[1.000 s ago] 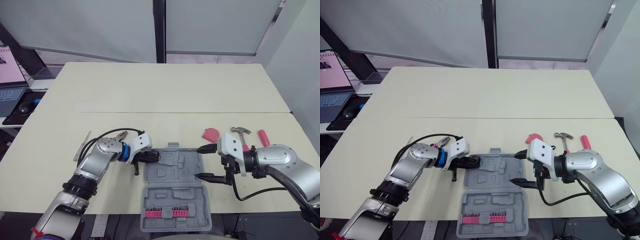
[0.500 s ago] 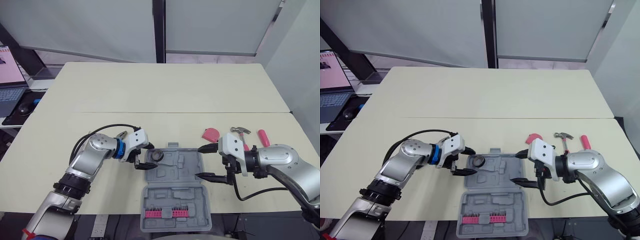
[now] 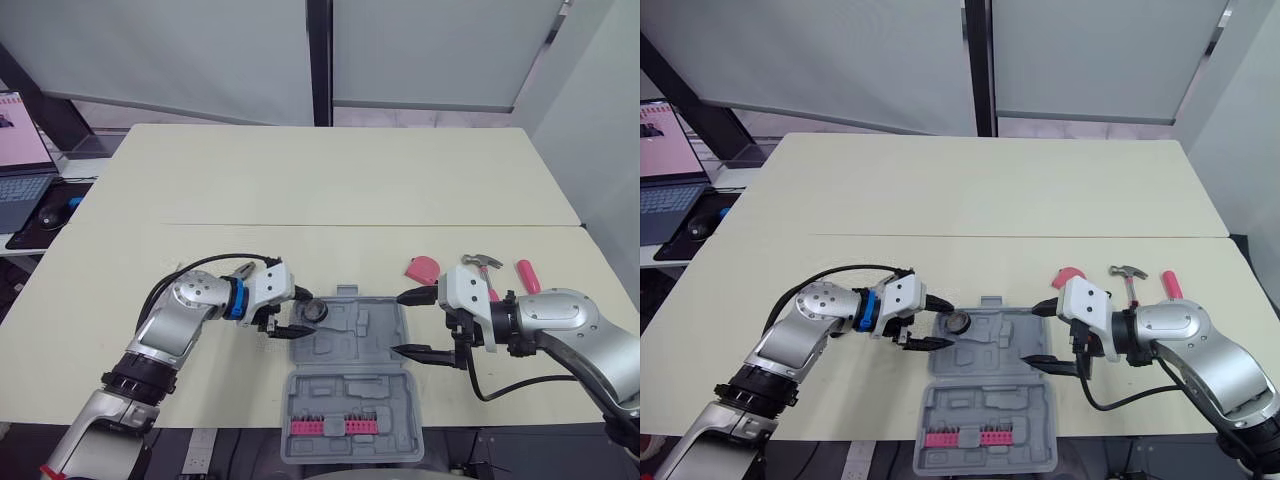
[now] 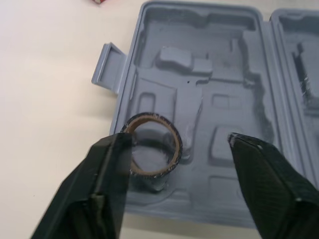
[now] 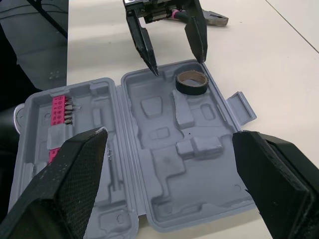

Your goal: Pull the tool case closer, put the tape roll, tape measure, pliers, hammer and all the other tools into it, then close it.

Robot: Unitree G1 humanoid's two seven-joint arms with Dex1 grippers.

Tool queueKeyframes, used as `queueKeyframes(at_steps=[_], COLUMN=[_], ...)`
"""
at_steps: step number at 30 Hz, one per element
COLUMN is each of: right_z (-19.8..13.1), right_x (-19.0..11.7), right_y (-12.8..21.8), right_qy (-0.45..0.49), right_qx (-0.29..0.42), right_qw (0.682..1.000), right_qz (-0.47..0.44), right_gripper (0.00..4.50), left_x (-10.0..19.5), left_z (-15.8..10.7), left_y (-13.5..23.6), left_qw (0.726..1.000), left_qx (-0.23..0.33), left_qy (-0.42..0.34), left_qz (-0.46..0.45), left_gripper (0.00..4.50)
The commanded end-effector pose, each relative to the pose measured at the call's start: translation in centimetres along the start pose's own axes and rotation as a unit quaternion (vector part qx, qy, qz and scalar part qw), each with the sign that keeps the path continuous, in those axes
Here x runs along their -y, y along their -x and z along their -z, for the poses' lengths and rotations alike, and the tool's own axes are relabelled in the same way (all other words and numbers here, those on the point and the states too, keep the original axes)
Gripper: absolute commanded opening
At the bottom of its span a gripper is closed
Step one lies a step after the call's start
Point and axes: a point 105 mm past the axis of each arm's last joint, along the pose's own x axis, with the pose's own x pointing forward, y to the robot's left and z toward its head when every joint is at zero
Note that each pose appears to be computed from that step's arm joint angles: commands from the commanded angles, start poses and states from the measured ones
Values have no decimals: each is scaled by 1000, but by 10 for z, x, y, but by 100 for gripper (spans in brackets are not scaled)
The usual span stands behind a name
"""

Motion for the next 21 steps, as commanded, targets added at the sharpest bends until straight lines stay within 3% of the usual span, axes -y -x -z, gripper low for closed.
queueKeyframes(at_steps=[1,16,21], right_z=[-9,-10,-10], right_x=[0,0,0], right_y=[4,5,6], right_qy=[22,24,23], right_qx=[9,9,8], right_qw=[1000,1000,1000], right_qz=[6,6,6], right_gripper=[450,450,450], left_x=[0,-3,-3], left_z=[-3,4,5], left_y=[-5,-17,-19], left_qw=[999,999,998], left_qx=[1,-8,-12], left_qy=[-34,-52,-61], left_qz=[3,2,5], left_gripper=[287,287,168])
